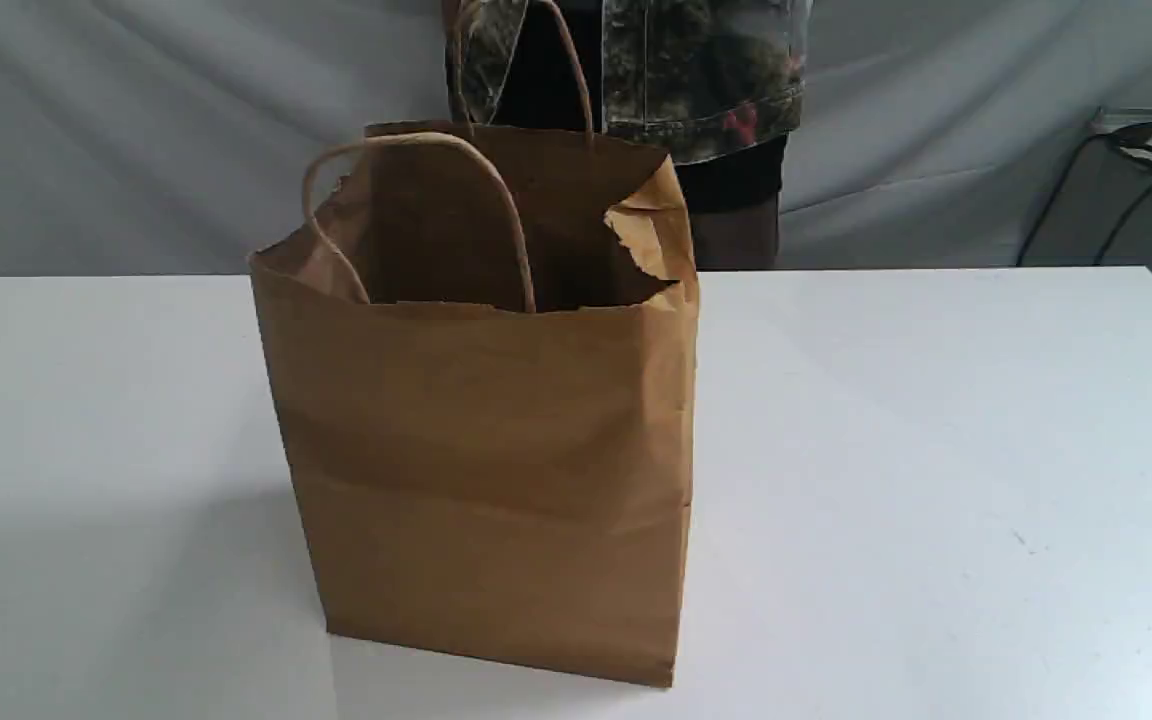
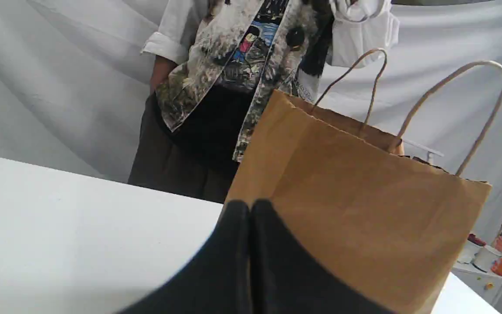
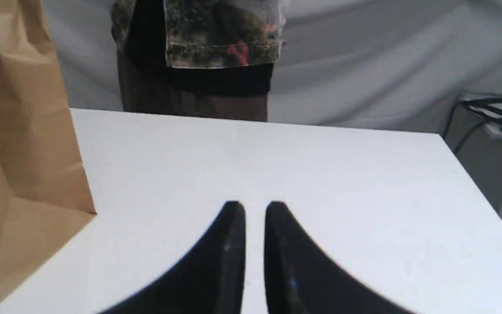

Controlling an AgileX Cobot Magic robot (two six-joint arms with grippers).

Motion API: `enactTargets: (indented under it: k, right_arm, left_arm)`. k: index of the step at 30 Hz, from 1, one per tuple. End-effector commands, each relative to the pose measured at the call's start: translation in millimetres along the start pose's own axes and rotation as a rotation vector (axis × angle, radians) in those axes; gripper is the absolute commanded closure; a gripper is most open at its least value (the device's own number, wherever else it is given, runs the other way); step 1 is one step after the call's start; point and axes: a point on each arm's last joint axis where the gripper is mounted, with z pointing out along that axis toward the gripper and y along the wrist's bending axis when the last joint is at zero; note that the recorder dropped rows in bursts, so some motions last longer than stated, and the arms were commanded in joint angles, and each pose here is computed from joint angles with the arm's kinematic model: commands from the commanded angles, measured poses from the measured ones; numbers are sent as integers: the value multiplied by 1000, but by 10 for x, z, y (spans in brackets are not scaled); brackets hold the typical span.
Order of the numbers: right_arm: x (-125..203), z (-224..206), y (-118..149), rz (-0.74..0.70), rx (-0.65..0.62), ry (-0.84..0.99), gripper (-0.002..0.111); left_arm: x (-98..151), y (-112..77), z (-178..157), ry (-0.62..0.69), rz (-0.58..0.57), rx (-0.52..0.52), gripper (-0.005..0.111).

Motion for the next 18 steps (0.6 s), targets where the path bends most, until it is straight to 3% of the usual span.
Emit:
enactTargets:
  k: [1,18]
  right_arm:
    - [67,-30,-24,-12,53,45,99]
    - [14,-33,-72,-42,125,-10,99]
  left_arm:
    - [13,8,-2,1,-13,-4,107]
    - [13,8,-2,1,-13,-4,107]
